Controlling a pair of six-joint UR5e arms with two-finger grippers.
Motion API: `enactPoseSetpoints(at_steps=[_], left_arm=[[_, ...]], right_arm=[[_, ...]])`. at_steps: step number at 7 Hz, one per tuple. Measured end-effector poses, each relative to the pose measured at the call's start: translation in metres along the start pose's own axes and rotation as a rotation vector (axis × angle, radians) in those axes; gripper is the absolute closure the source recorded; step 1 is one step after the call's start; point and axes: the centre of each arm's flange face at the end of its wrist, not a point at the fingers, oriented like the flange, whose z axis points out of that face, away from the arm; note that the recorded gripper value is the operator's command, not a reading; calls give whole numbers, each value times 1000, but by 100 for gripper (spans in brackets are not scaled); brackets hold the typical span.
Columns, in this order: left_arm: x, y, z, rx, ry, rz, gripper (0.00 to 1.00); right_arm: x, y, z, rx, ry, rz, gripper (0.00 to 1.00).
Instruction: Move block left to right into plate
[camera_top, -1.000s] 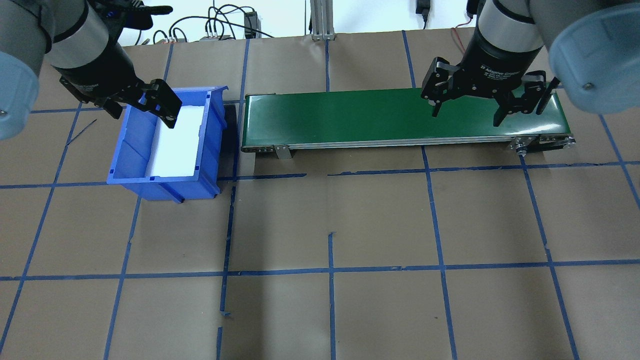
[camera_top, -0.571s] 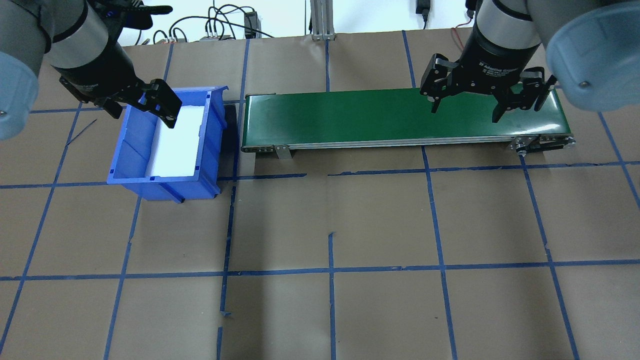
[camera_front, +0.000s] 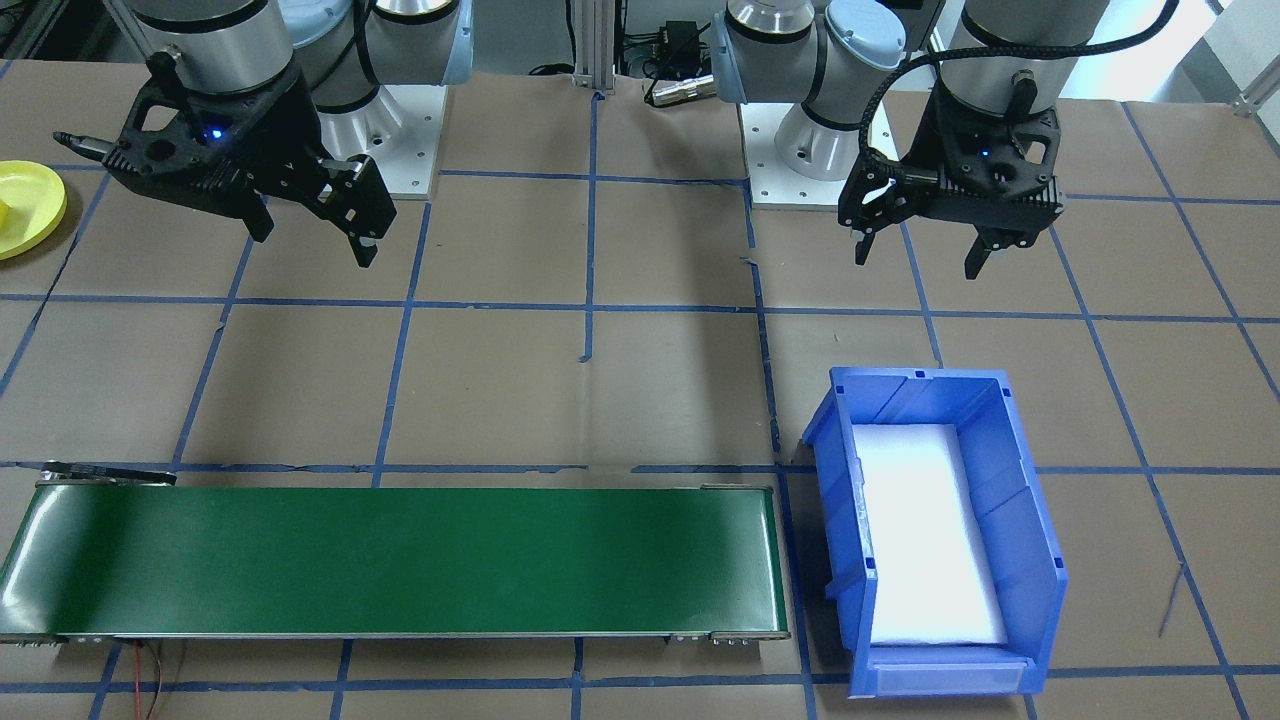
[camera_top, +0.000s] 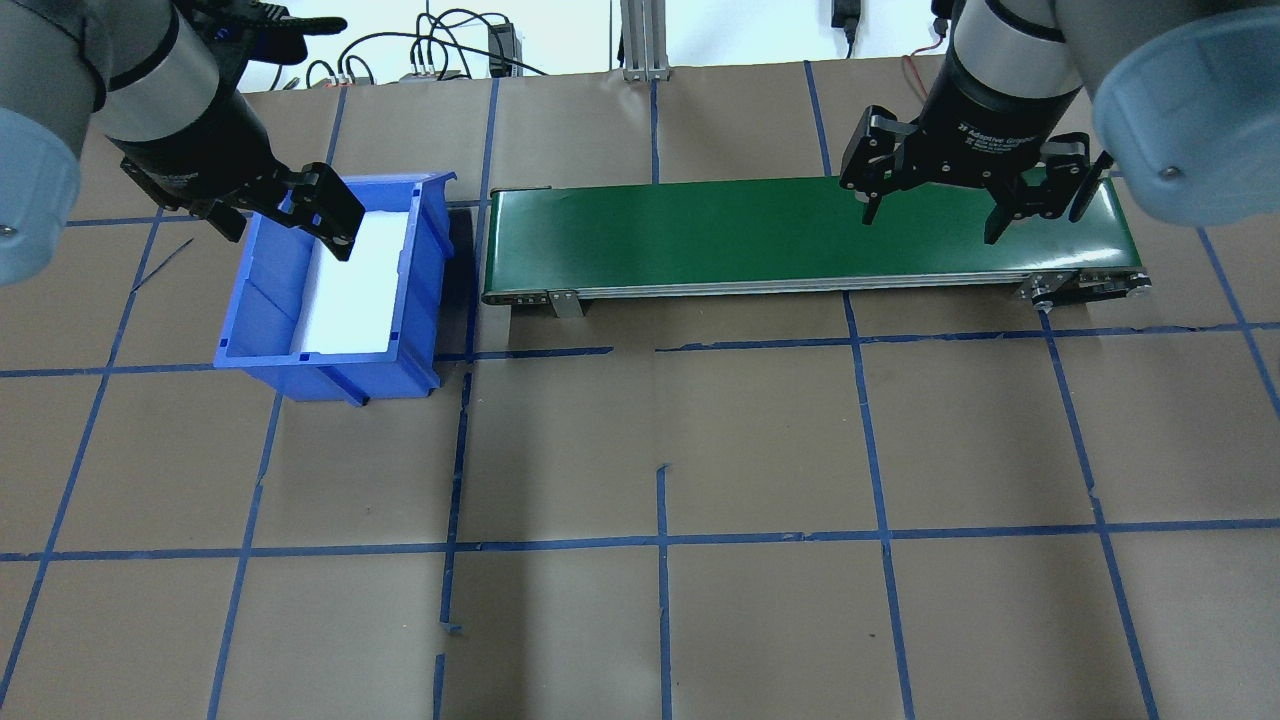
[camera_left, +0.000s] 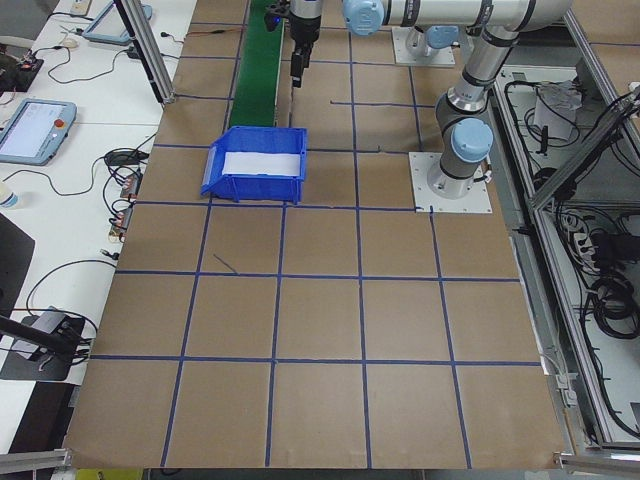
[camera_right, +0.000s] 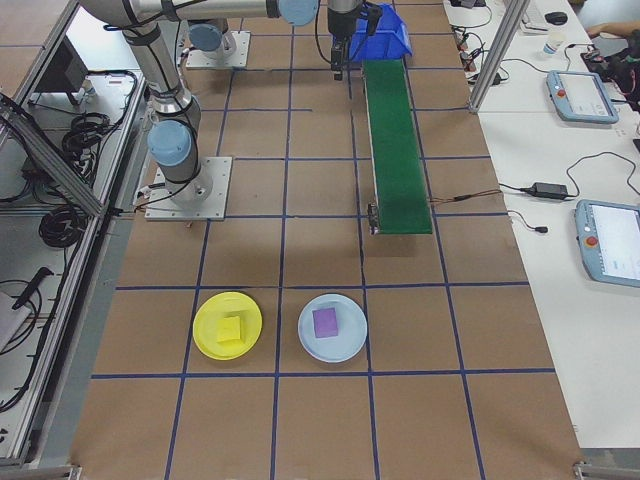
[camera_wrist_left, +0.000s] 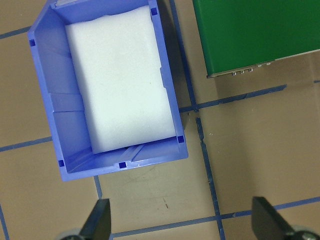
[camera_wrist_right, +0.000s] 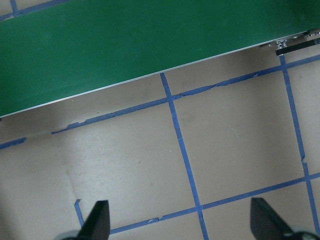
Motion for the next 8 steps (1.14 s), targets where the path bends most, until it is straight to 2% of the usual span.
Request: enactPoseSetpoints(at_steps=[8], left_arm=[[1, 2, 2, -4, 2, 1, 0]], right_arm=[[3, 1, -2, 7, 13, 1, 0]])
